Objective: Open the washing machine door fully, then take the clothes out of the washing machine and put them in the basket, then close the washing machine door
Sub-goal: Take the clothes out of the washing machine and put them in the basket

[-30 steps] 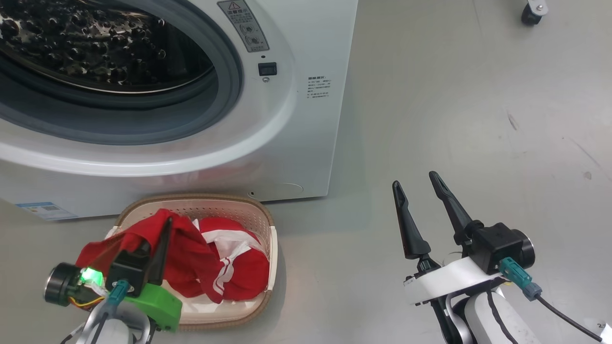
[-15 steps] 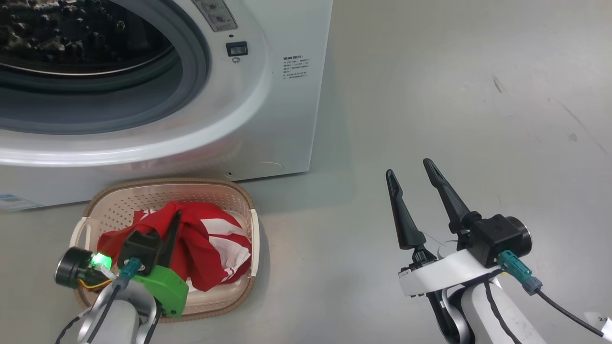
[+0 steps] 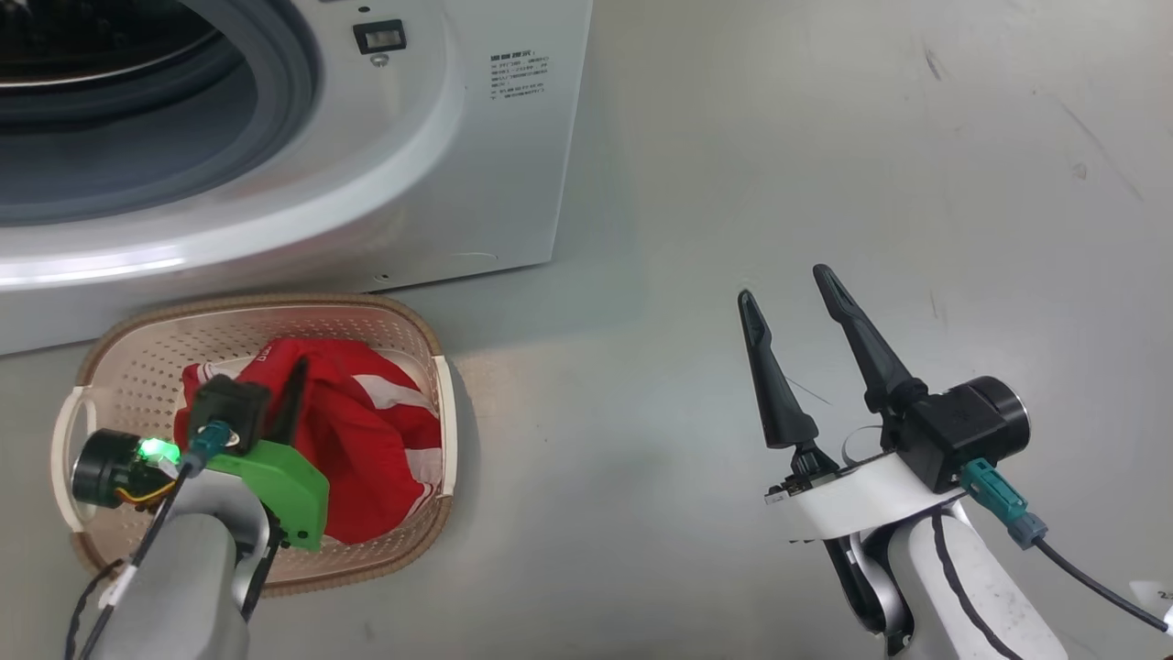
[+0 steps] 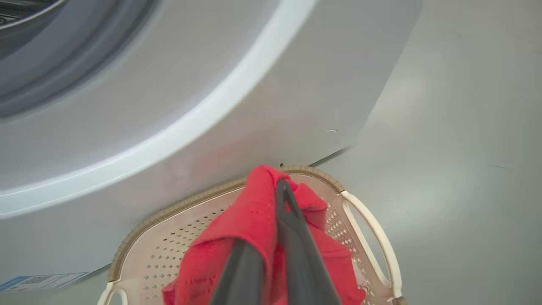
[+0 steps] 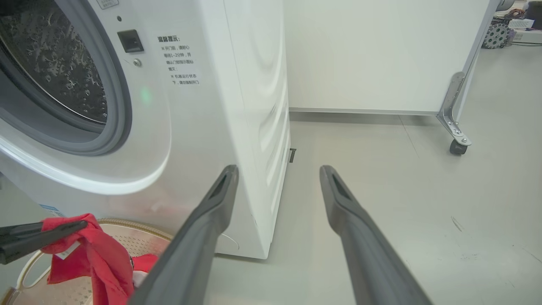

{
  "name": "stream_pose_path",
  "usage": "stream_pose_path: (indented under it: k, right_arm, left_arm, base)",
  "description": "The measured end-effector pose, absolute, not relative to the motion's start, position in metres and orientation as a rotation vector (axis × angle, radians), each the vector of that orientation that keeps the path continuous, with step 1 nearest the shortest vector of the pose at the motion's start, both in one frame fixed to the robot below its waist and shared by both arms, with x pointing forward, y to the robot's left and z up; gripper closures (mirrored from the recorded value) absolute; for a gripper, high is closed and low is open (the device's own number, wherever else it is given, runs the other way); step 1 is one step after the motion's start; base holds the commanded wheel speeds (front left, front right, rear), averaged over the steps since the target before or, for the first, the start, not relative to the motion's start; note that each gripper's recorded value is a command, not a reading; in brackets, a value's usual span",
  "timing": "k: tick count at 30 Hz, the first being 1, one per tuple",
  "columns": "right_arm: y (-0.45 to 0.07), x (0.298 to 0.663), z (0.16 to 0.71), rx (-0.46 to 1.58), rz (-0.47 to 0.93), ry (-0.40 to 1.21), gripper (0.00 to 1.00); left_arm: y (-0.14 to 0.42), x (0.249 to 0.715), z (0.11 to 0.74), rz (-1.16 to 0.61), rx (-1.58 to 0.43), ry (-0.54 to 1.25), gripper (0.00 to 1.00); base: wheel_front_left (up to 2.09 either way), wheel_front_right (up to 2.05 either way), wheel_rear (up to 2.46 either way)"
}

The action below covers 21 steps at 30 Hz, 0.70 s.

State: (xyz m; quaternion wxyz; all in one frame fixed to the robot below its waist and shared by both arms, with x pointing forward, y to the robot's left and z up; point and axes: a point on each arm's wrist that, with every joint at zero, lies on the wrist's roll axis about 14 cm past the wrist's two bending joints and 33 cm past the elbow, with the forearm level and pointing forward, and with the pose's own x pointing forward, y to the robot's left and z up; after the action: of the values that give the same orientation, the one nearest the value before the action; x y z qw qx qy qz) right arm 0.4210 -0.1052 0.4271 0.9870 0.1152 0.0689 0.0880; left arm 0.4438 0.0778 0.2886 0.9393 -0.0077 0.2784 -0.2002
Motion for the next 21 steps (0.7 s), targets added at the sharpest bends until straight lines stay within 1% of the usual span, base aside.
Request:
stream_pose_path:
  k: [3, 10, 14, 19, 21]
  right_arm:
    - [-0.112, 0.426, 0.421, 0.214, 0.155, 0.147, 0.0]
    - [-0.119, 0.429, 0.402, 0.16, 0.153, 0.185, 0.0]
    - [-0.114, 0.435, 0.398, 0.143, 0.178, 0.187, 0.0]
    - [-0.108, 0.437, 0.389, 0.146, 0.196, 0.203, 0.0]
    - [-0.108, 0.437, 0.388, 0.144, 0.196, 0.206, 0.0]
  left_arm:
    - [0.085, 0.448, 0.273, -0.369, -0.045, 0.611, 1.0]
    - [0.108, 0.443, 0.24, -0.243, -0.113, 0.72, 1.0]
    - [0.127, 0.446, 0.229, -0.159, -0.141, 0.754, 1.0]
    - [0.148, 0.438, 0.212, -0.058, -0.17, 0.805, 1.0]
    - [0.15, 0.438, 0.211, -0.045, -0.179, 0.808, 1.0]
  base:
    - [0.0, 0.0, 0.0]
    - [0.0, 0.0, 0.0]
    - [0.0, 0.0, 0.0]
    - [0.0, 0.0, 0.0]
    - [0.0, 0.0, 0.0]
